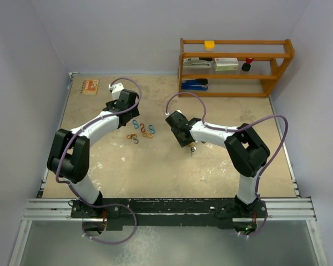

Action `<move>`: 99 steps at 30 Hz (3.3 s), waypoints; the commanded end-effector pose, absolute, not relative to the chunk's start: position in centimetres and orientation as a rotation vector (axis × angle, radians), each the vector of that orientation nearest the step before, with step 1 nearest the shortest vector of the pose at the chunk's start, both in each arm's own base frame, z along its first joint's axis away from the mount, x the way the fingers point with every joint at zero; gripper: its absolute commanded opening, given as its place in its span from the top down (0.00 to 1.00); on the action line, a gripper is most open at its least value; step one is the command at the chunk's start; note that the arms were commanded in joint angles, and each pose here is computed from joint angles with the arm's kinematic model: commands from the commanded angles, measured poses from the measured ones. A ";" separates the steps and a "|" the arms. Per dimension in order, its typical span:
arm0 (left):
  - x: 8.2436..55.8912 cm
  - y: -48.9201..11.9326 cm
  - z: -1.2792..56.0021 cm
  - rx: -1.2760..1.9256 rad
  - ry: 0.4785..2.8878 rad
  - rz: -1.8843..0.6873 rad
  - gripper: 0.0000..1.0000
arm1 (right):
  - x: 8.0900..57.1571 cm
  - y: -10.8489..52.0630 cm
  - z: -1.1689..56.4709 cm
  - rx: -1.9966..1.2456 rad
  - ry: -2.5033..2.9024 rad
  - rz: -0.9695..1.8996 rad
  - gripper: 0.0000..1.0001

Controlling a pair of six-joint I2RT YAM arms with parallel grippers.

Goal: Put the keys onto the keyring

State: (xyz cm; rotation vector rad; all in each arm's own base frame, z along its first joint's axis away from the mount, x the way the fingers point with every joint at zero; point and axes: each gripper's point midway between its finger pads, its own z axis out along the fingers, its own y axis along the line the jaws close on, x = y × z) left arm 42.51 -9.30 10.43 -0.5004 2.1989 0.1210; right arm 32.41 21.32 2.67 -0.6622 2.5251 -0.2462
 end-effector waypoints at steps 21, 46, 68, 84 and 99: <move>43.2 -9.0 11.7 -0.508 2.156 0.083 0.29 | 34.1 21.3 3.7 -0.649 2.459 -0.358 0.89; 43.7 -11.0 9.8 -0.489 2.178 -0.009 0.30 | 33.5 21.1 17.8 -0.133 2.017 0.129 1.00; 43.2 -13.3 4.2 -0.456 2.289 0.009 0.30 | 33.1 17.6 21.5 0.009 1.915 0.196 1.00; 43.6 -12.6 2.7 -0.473 2.291 0.076 0.40 | 33.1 17.2 21.7 0.010 1.915 0.200 1.00; 44.4 -13.5 2.5 -0.474 2.284 0.032 0.52 | 32.9 17.0 21.5 0.007 1.924 0.196 1.00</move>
